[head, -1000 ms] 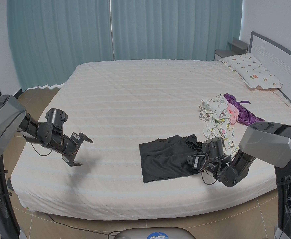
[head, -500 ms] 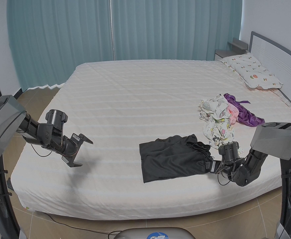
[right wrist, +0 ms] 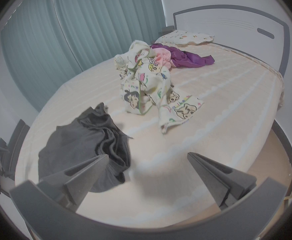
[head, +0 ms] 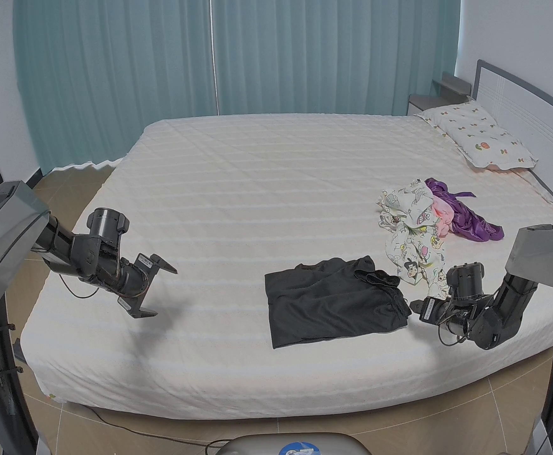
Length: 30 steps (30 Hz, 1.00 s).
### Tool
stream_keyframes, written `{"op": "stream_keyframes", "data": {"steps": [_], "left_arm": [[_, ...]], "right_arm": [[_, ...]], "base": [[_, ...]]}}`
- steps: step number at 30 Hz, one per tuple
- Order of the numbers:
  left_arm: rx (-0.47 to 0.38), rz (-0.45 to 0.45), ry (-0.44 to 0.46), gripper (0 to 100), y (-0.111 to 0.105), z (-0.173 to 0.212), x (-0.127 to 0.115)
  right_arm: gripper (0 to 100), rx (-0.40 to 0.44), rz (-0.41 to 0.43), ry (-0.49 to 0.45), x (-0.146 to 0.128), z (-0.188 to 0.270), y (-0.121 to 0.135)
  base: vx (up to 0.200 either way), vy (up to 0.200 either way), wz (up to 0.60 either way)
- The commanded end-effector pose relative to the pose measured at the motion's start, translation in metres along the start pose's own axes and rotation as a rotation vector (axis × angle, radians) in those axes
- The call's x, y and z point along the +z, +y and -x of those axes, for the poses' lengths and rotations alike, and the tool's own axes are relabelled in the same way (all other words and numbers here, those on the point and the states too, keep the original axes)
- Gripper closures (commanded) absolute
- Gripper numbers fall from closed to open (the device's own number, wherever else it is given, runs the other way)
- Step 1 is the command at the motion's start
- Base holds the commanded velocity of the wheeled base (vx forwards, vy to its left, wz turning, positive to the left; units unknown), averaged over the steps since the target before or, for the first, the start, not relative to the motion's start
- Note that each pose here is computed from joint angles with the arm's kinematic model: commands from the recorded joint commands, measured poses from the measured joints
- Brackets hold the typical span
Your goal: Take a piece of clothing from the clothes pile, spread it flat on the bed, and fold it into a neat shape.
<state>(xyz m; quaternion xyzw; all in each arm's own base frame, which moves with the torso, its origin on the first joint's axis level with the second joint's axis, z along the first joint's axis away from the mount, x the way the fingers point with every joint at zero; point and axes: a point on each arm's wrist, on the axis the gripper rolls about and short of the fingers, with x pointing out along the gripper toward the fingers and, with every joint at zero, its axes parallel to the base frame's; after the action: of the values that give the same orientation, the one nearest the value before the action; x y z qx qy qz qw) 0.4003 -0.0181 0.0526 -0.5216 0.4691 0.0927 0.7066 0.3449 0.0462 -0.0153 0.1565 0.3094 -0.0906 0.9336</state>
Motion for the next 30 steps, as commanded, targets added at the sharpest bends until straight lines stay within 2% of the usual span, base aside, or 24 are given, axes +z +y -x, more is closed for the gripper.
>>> {"op": "stream_keyframes", "data": {"steps": [1, 3, 8, 17, 21, 23, 26, 30], "left_arm": [[0.004, -0.005, 0.0, 0, 0.001, -0.001, 0.0], [0.004, -0.003, 0.0, 0, 0.001, -0.001, 0.0], [0.005, 0.0, -0.002, 0, 0.001, -0.001, 0.0], [0.009, 0.002, -0.006, 0, 0.001, -0.002, 0.0], [0.01, 0.003, -0.005, 0, 0.002, -0.002, 0.0], [0.009, 0.002, -0.006, 0, 0.001, -0.002, 0.0], [0.01, 0.003, -0.005, 0, 0.002, -0.002, 0.0], [0.011, 0.005, -0.005, 0, 0.002, -0.002, 0.0]], "right_arm": [[0, 0.155, -0.084, -0.139, 0.04, 0.032, 0.014], [0, 0.227, -0.102, -0.144, 0.042, 0.038, 0.028], [0, 0.29, -0.078, -0.099, 0.025, 0.026, 0.057], [0, 0.358, -0.068, -0.031, -0.005, -0.013, 0.097], [0, 0.392, -0.081, -0.013, -0.013, -0.015, 0.111], [0, 0.449, -0.098, 0.035, -0.021, -0.009, 0.12], [0, 0.485, -0.105, 0.062, -0.026, -0.007, 0.129], [0, 0.481, -0.102, 0.09, -0.031, -0.021, 0.135]], "base": [[0.2, -0.2, 0.0], [0.2, -0.2, 0.0], [0.2, -0.2, 0.0], [0.0, 0.0, 0.0], [0.0, 0.0, 0.0], [0.0, 0.0, 0.0], [0.0, 0.0, 0.0], [0.0, 0.0, 0.0]]}}
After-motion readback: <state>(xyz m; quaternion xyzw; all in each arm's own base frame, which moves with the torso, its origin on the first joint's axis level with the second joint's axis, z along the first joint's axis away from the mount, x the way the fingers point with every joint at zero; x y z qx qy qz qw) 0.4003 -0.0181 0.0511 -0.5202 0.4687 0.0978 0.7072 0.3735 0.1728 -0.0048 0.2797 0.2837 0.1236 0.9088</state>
